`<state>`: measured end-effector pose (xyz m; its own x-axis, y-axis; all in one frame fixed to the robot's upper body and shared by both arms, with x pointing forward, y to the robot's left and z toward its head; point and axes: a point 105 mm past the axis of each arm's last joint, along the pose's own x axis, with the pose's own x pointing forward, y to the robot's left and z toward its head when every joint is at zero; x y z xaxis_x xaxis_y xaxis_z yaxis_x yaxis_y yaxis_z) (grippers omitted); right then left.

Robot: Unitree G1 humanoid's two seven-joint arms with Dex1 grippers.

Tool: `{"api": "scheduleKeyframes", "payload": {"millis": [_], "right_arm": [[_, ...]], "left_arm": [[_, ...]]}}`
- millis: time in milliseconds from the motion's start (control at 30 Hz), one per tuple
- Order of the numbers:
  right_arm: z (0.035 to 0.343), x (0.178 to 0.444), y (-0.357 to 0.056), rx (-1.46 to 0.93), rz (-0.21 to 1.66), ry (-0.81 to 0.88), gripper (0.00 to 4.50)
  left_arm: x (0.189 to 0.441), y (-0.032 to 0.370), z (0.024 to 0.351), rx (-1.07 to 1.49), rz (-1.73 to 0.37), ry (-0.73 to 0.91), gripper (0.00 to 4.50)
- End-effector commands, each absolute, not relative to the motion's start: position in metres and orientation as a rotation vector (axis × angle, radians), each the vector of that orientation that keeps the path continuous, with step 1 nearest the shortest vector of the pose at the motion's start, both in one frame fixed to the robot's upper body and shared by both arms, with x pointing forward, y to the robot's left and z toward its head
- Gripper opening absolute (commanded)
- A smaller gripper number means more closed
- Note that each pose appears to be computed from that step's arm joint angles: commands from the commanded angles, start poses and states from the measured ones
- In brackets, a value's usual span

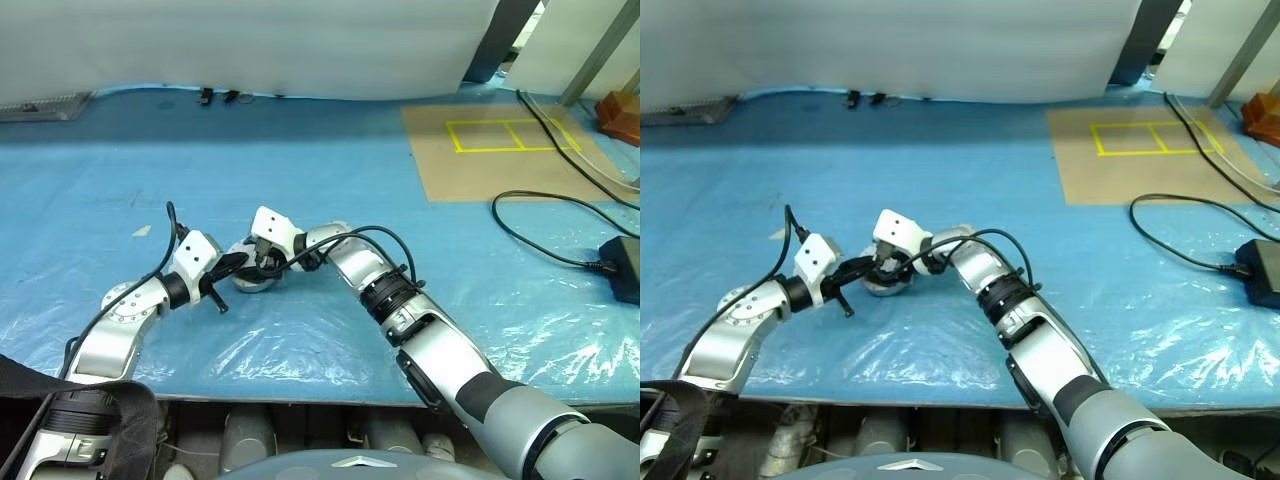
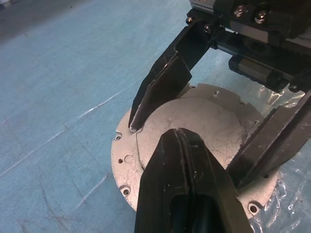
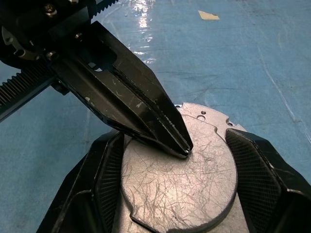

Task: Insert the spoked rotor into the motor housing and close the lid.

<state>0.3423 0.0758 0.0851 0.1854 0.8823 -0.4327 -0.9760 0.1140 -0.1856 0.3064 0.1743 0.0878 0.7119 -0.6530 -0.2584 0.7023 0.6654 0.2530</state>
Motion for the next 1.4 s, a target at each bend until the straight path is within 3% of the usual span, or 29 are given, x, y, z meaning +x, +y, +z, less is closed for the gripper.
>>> {"api": "scheduleKeyframes", "payload": {"millis": [33,100,400,600,900,1167,1400], "right_arm": [[0.054,0.342,0.058,-0.513,1.344,0.369,4.0],[0.061,0.344,0.06,-0.52,1.341,0.317,4.47],[0.094,0.344,0.06,-0.454,1.405,0.11,4.47],[0.112,0.348,0.049,-0.341,1.413,0.079,4.47],[0.106,0.347,0.026,-0.096,1.387,0.305,4.47],[0.081,0.338,0.014,0.081,1.285,0.618,4.47],[0.073,0.326,0.022,0.268,1.227,0.779,4.47]], "left_arm": [[0.301,0.174,0.069,0.361,-0.801,0.241,0.0],[0.301,0.174,0.069,0.36,-0.802,0.24,0.0],[0.301,0.172,0.07,0.343,-0.804,0.228,0.0],[0.299,0.172,0.069,0.339,-0.8,0.228,0.0],[0.298,0.173,0.068,0.334,-0.795,0.229,0.0],[0.297,0.173,0.068,0.333,-0.792,0.227,0.0],[0.297,0.174,0.068,0.332,-0.79,0.225,0.0]]}}
